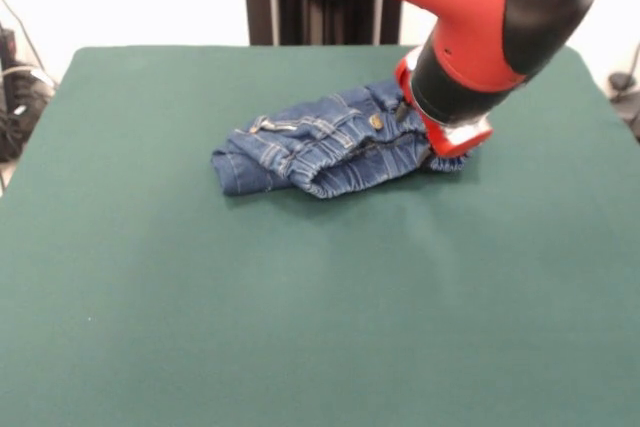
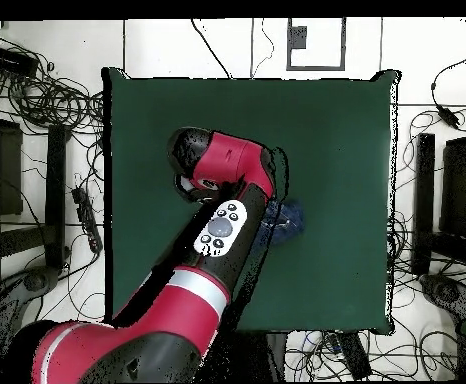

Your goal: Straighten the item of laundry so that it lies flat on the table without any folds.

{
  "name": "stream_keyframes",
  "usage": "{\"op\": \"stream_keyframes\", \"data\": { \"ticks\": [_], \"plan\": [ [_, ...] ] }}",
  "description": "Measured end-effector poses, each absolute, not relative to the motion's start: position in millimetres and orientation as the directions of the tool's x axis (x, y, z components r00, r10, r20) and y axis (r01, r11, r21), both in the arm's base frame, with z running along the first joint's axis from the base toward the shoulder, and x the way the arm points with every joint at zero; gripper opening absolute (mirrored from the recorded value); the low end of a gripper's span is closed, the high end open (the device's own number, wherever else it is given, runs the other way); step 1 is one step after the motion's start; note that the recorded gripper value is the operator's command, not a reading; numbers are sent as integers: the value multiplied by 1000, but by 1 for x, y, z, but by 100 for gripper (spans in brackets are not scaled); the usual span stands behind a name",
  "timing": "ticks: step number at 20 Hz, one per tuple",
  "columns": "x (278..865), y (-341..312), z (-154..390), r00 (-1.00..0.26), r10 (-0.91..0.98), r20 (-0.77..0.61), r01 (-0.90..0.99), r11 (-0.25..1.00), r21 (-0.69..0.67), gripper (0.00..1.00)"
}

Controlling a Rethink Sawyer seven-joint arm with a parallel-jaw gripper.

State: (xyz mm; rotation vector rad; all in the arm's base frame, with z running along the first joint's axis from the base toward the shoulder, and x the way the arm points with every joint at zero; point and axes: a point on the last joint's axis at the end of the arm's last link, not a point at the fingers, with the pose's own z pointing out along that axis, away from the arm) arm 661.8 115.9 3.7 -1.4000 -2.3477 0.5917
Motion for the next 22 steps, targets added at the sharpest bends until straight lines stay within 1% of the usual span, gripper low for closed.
{"op": "stream_keyframes", "data": {
  "ticks": [5,22],
  "plan": [
    [663,117,0,-461,884,78,741,431,-514,100],
    [642,113,-43,-460,883,93,703,426,-570,100]
  ]
}}
